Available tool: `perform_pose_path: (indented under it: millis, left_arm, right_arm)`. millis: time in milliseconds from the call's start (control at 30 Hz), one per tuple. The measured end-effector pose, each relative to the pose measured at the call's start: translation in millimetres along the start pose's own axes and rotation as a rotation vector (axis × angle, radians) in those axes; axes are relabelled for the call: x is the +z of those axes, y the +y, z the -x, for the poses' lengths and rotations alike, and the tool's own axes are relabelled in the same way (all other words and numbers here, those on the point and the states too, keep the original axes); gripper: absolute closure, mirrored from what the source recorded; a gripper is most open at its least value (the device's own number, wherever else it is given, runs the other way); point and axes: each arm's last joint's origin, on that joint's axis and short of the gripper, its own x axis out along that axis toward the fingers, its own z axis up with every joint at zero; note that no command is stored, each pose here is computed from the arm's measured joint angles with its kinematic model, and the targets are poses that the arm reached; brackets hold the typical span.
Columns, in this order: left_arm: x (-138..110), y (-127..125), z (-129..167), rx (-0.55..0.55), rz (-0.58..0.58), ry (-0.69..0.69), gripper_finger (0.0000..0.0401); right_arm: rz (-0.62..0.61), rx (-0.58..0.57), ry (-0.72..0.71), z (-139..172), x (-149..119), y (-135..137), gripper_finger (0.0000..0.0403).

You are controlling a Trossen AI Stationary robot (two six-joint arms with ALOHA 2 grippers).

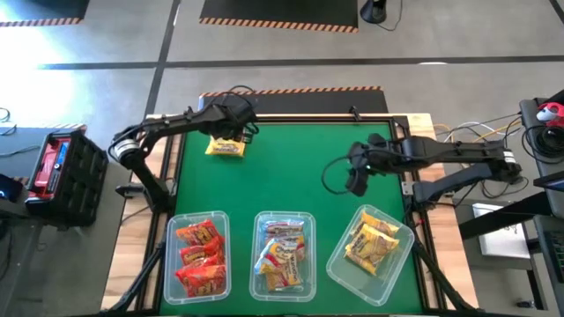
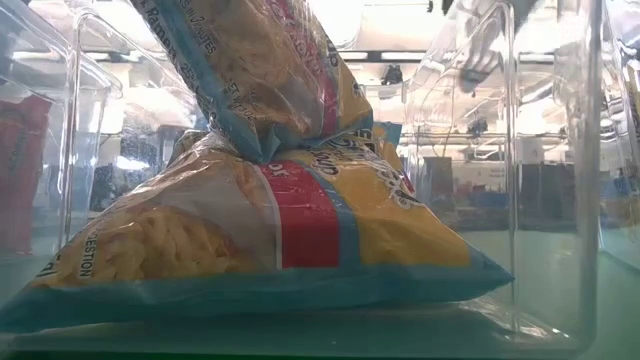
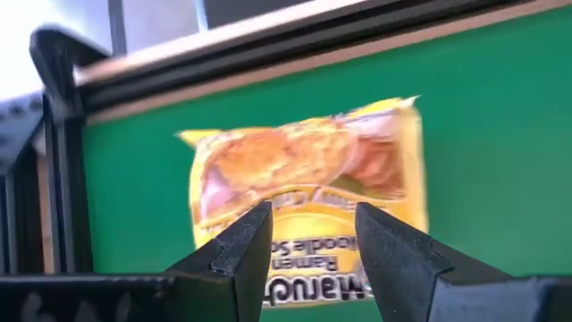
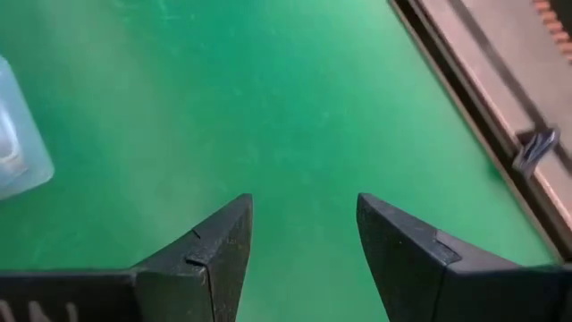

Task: Sort Maruchan noodles
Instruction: Put the yellow noodle pack into the right transparent bin

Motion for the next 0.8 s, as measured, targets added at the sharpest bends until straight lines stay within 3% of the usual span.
perform_pose_path:
  millis: [133, 400, 800]
  left_arm:
    - [-4, 5, -8, -0.014, 0.035, 0.057, 0.0255]
    - [-20, 4, -24, -0.003, 0.072, 0.075, 0.0255]
    - [-37, 8, -42, 0.027, 0.216, 0.058, 0.0255]
  right_arm:
    - [0.026, -0.026, -0.016, -15, 13, -5, 0.0211]
    - [-0.050, -0.122, 0.011, -54, 35, -35, 0.0211]
    - [-0.118, -0.205, 0.111, -84, 39, -67, 0.0211]
